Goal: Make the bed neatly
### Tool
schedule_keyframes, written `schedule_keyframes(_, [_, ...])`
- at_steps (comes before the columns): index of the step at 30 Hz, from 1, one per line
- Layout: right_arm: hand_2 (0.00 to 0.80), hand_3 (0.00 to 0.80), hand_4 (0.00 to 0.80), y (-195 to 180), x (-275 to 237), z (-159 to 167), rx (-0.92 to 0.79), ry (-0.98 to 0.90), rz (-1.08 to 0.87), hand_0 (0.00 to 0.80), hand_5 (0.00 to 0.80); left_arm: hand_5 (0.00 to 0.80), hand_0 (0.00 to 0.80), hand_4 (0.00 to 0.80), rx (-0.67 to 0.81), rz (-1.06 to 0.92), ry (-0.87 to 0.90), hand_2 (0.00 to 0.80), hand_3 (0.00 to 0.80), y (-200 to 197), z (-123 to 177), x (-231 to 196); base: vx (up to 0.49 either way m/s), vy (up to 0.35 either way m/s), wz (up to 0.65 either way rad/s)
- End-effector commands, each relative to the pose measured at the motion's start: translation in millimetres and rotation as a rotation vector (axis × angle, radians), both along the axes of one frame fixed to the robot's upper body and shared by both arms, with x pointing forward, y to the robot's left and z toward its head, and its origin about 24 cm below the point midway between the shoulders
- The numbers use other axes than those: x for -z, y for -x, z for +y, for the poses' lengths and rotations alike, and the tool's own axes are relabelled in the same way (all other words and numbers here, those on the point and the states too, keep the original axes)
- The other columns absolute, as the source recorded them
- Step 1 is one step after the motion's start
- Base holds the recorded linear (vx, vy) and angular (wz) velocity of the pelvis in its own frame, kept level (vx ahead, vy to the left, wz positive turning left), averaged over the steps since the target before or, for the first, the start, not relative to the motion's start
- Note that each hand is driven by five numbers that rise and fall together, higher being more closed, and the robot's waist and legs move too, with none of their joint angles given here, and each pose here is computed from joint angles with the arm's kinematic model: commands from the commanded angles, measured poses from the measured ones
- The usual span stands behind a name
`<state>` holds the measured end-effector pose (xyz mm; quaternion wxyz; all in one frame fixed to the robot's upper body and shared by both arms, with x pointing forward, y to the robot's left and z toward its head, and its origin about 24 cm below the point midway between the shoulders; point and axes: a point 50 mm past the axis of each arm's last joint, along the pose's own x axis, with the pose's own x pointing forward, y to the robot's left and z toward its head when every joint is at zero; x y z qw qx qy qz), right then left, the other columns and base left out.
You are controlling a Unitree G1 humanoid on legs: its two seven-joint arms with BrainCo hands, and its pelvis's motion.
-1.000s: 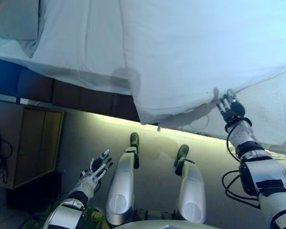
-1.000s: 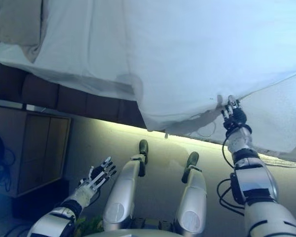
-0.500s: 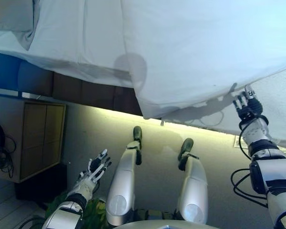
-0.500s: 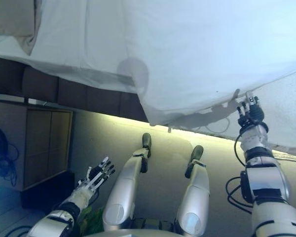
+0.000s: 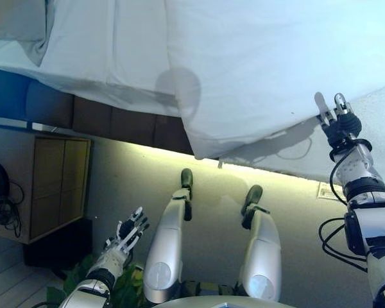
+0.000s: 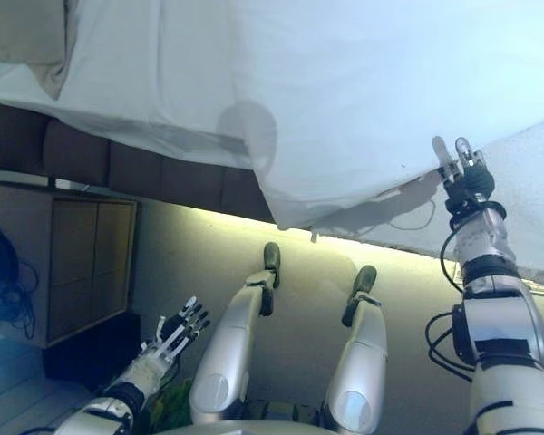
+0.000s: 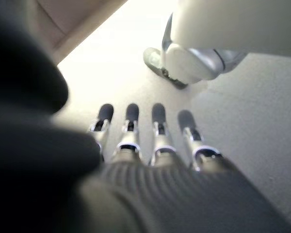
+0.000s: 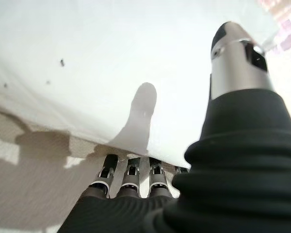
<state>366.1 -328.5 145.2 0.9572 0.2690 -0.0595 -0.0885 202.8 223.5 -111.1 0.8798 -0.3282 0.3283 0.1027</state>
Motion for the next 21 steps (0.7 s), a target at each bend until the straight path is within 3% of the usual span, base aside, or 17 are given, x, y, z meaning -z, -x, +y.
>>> schedule_keyframes(1, [0.0,0.0,0.0,-8.6,-80.4,1.6,-0.069,0.169,-0.2,0.0,0.0,0.0,0.0,0.0,-0.007,0.048,-0.017,0.0,0.0,24.7,11.2,7.7,0.0,0.0,0.0])
schedule_keyframes(10, [0.0,0.0,0.0,-14.1,-134.8,21.3,-0.103,0.255,-0.321,0.0,0.0,0.0,0.0,0.0,0.01,0.062,-0.025,0.0,0.0,35.1,17.7,8.9,-0.001,0.0,0.0])
schedule_keyframes(11, [0.317,0.317,0.317,-13.8,-136.2,21.5,-0.098,0.271,-0.326,0.317,0.317,0.0,0.0,0.0,0.011,0.062,-0.025,0.0,0.0,35.5,17.7,9.0,0.0,0.0,0.0])
schedule_keyframes(12, [0.8,0.8,0.8,-13.5,-138.9,22.6,-0.096,0.291,-0.338,0.8,0.8,0.0,0.0,0.0,0.013,0.06,-0.024,0.0,0.0,35.6,17.6,9.0,0.0,0.0,0.0])
schedule_keyframes(21, [0.8,0.8,0.8,-5.0,-137.0,7.2,-0.074,0.335,-0.343,0.8,0.8,0.0,0.0,0.0,0.018,0.05,-0.028,0.0,0.0,31.5,19.4,6.3,0.001,-0.005,-0.02])
